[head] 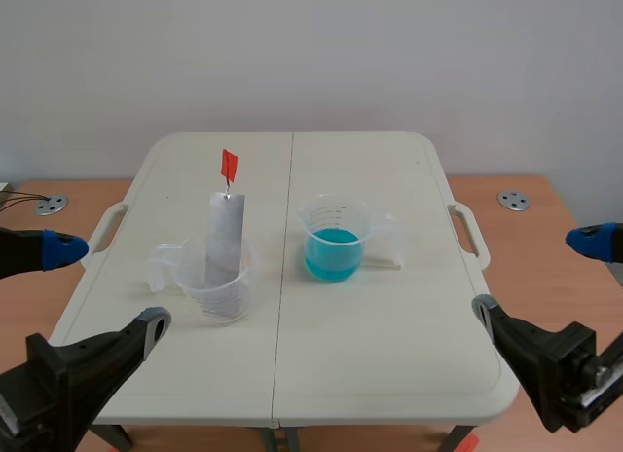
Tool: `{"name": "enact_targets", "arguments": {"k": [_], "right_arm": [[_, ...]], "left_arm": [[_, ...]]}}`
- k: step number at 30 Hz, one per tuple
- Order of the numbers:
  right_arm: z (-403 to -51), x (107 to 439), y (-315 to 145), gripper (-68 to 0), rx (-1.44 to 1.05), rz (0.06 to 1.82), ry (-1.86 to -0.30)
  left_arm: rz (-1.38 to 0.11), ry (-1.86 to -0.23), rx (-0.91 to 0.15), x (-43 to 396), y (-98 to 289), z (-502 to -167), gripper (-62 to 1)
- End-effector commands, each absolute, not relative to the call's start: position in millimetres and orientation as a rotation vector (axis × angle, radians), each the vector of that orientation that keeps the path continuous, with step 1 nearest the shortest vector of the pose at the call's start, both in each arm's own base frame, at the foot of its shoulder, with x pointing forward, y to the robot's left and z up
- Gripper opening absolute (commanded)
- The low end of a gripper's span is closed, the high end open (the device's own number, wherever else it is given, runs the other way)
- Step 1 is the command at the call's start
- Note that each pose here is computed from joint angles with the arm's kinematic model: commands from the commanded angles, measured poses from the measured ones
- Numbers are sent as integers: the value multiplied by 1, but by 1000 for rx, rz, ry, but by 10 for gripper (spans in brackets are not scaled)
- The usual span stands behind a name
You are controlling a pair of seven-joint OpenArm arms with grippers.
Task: Hold the metal plate by the orange handle, dip it into the blue solution, take it out and point at it, then put the plate back in the beaker on the left.
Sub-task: 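Lift the metal plate out of the left beaker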
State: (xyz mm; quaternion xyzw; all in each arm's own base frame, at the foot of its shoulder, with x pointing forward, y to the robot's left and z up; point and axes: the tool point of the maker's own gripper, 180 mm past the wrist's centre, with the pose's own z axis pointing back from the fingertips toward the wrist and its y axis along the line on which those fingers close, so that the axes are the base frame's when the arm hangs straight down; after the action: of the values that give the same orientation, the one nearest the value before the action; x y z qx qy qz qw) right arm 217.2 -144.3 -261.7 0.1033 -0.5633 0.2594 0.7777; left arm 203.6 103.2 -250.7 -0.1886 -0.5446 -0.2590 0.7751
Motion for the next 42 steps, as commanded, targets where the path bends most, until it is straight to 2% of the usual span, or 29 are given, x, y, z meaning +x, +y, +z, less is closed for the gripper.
{"name": "enact_targets", "arguments": {"k": [1, 17, 18, 20, 22, 24, 35, 42], "right_arm": [[-254, 221, -142, -12, 226, 566, -1247], [-253, 221, -141, -12, 230, 568, -1253], [-253, 221, -141, -12, 234, 570, -1252], [-252, 221, -141, -12, 234, 570, -1254], [-250, 222, -140, -12, 238, 569, -1267], [-244, 223, -137, -12, 254, 573, -1298], [-233, 227, -116, -12, 342, 604, -1355], [-229, 238, -96, -12, 392, 626, -1385]], "left_arm": [[-551, -1194, -426, 203, 100, -247, 14], [-552, -1193, -426, 203, 100, -247, 14], [-552, -1193, -426, 203, 100, -247, -31], [-551, -1194, -426, 203, 100, -247, -176], [-552, -1194, -426, 203, 100, -247, -372], [-560, -1188, -418, 203, 101, -248, -603], [-571, -1156, -405, 194, 102, -257, -596], [-483, -1044, -319, 167, 121, -284, -596]]}}
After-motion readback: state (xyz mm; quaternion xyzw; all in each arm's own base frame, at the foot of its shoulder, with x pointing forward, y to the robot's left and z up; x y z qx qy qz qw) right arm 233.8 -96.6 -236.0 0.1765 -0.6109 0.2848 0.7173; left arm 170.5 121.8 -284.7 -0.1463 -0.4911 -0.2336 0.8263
